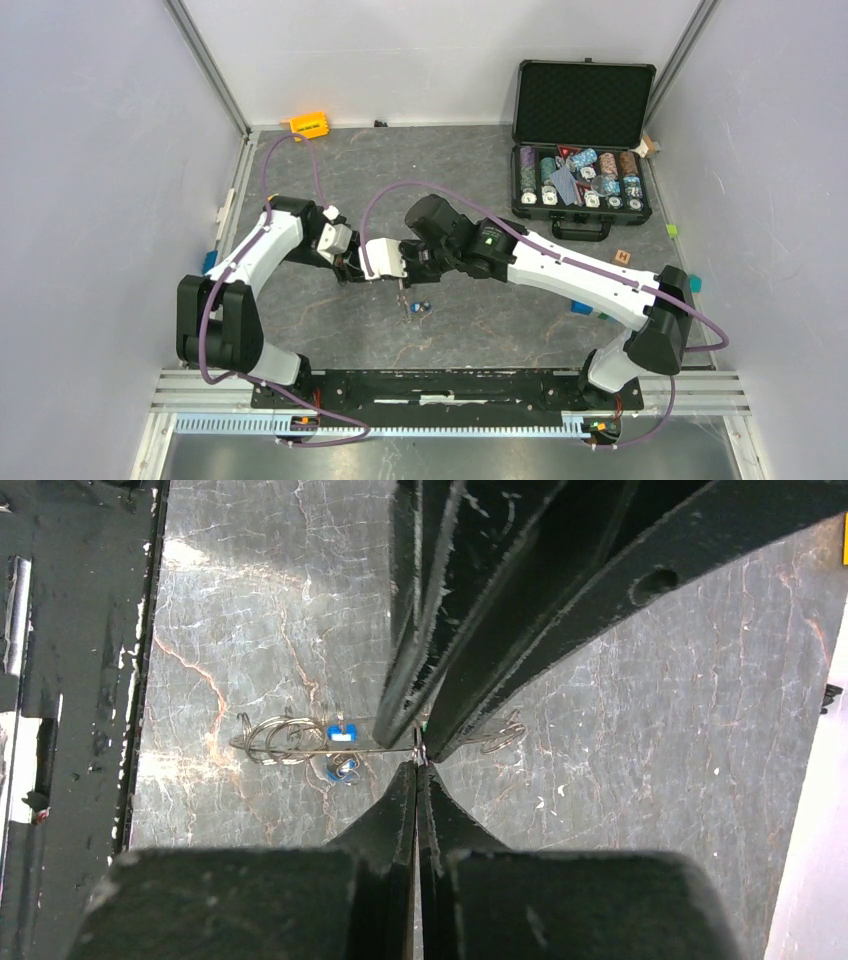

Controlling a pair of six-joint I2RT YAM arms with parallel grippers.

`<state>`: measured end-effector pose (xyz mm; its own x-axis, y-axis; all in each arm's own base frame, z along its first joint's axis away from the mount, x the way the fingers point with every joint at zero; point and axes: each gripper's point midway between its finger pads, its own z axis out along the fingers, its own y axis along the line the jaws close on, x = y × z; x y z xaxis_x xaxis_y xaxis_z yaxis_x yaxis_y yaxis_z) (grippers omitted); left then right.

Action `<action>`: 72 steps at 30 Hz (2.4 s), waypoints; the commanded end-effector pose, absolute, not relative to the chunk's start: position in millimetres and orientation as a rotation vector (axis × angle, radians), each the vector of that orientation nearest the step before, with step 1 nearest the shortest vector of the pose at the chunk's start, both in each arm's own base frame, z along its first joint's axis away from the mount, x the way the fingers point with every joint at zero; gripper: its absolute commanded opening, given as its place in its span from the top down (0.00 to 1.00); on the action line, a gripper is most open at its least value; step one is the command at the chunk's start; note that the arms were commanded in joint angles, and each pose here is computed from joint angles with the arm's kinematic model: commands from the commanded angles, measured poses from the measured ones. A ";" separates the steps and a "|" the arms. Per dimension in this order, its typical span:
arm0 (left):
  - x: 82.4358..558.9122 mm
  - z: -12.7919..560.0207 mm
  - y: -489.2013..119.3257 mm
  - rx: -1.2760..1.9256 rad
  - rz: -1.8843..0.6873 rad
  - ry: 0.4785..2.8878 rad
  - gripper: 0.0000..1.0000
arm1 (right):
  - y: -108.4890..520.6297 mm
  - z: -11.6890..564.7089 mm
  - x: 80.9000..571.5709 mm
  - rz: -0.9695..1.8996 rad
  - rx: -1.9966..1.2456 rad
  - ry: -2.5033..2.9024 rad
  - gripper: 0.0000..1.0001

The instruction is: Put the keys on the keyring

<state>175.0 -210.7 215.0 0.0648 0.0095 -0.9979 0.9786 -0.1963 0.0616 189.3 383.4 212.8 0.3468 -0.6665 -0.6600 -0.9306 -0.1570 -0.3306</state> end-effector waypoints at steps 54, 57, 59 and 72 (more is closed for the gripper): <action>203.4 273.7 -218.1 1.309 -1.260 0.977 0.98 | 378.2 241.7 191.5 0.987 -1.662 1.226 0.64; 214.0 281.4 -211.2 1.285 -1.248 1.010 0.98 | 377.1 246.0 196.9 0.937 -1.670 1.220 0.64; 217.5 287.4 -209.0 1.310 -1.224 1.008 0.98 | 373.5 248.4 202.5 0.891 -1.677 1.219 0.64; 292.8 320.5 -198.3 1.443 -1.007 1.335 0.98 | 355.5 265.1 218.5 0.807 -1.670 1.214 0.65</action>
